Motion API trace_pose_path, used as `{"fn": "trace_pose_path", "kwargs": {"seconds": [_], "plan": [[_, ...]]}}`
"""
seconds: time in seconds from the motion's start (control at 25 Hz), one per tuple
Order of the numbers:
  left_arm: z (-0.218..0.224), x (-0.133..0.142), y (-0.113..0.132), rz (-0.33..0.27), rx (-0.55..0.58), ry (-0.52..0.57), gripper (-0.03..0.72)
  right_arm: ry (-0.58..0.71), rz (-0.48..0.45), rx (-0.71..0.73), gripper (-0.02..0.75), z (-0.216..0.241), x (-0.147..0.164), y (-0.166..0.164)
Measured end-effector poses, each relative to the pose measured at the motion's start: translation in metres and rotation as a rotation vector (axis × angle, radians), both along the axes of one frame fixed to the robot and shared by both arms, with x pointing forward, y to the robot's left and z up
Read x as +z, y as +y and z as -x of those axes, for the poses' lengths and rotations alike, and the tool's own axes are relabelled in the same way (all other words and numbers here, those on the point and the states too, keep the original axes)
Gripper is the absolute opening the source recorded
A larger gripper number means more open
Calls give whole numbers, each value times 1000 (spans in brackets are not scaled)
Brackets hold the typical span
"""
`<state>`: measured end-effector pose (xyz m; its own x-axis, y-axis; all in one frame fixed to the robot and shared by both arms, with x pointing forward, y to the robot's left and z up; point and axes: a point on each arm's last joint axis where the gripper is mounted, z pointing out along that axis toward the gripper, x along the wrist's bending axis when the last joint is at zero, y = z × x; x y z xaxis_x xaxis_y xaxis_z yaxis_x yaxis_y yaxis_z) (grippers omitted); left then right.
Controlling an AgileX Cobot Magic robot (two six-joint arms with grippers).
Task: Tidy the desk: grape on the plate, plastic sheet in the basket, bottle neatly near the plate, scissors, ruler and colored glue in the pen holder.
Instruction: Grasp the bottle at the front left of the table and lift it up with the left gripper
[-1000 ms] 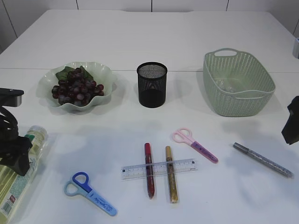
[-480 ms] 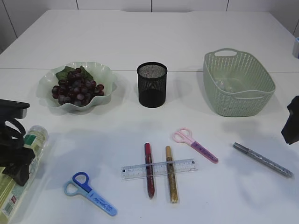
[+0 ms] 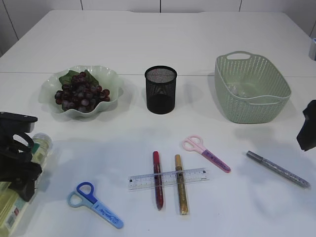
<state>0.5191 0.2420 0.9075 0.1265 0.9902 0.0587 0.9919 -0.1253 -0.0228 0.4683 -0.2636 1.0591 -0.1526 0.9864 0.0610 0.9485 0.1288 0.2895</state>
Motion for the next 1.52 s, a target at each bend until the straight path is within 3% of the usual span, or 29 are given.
{"fn": "trace_pose_path", "kwargs": {"seconds": [0.16,0.44,1.0,1.16,1.52], "plan": [[0,-2,0,-1,0,5,583,0,0,0,565,0,0,0],[0,-1,0,-3,-1,7,445,0,0,0,565,0,0,0],[-5,1,-6,61,65,-5,431,-3,-1,1,565,0,0,0],[-3,9,-7,81,52,-94,429,-4,-1,1,565,0,0,0],[54,50,6,188,37,-504,429,-21,11,5,565,-2,0,-1]]}}
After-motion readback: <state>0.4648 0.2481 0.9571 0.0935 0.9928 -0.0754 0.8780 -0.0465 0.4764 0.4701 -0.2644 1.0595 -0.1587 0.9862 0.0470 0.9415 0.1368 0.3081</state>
